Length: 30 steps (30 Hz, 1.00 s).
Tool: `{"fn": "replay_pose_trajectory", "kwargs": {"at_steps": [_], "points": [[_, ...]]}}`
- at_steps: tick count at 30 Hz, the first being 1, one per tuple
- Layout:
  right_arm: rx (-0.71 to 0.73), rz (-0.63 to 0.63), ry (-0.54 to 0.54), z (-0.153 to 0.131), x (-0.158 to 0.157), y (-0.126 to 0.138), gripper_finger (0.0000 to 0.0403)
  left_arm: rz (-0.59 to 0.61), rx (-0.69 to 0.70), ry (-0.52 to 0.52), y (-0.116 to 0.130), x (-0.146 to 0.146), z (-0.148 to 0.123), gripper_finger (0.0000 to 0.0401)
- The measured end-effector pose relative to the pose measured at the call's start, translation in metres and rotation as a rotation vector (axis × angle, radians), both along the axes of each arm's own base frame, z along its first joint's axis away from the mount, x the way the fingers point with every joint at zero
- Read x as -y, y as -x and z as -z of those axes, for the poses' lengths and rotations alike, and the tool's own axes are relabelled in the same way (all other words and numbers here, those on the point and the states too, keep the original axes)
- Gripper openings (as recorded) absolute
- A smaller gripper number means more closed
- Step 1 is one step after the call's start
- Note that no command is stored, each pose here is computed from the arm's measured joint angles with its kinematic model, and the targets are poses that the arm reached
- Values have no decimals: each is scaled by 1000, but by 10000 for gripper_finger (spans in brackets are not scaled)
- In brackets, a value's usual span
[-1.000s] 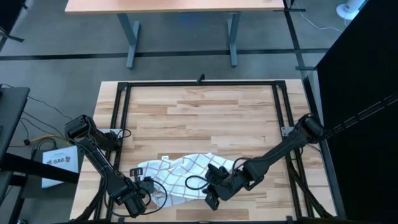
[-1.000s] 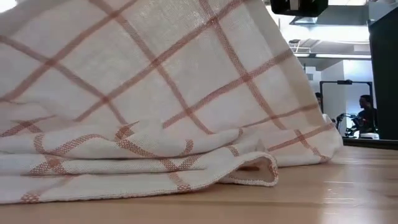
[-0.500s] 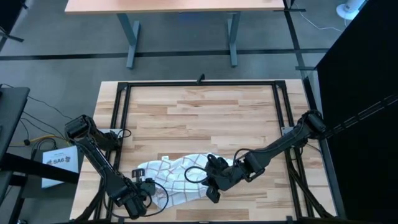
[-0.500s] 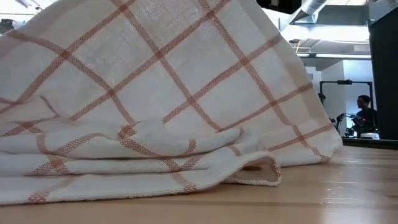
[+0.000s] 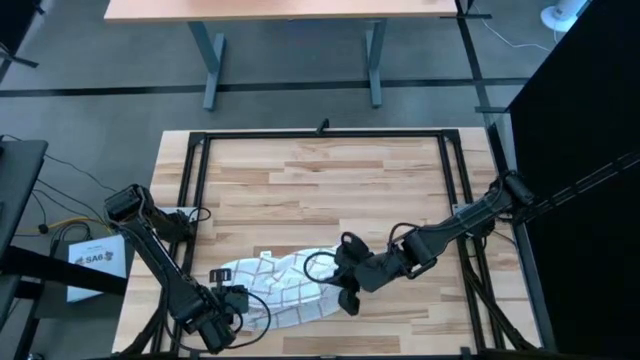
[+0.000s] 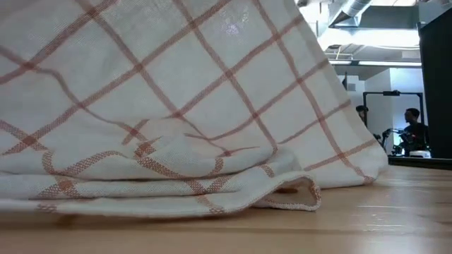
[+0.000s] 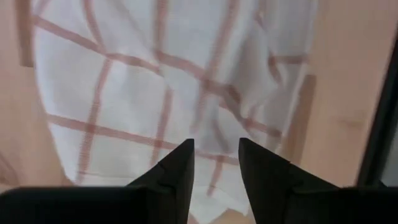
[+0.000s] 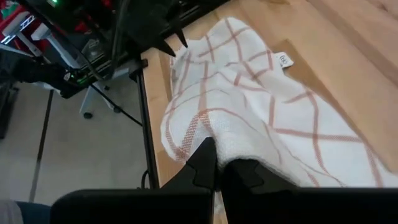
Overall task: Roll towel
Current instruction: Roll the towel
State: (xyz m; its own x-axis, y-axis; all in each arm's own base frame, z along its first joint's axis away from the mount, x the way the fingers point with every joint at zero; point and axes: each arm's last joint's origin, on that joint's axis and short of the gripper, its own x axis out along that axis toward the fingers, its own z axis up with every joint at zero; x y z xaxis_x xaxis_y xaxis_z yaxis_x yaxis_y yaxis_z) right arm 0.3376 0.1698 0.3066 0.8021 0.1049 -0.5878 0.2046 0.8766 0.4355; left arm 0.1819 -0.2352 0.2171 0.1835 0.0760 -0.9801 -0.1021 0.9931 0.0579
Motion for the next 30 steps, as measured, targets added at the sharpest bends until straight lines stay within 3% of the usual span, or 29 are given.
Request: {"fn": "replay_pose_trajectory", "kwargs": {"at_steps": [8,18,22,30], "points": [[-8,-2,25,-3,6,2,0,-62,29,2,-9,-6,3,111],[-37,-3,41,0,7,3,0,-79,67,118,-14,4,2,111],[-42,-3,44,0,7,4,0,-119,49,185,-5,14,1,111],[-50,-3,56,1,10,3,0,-234,27,196,12,23,2,111]]}}
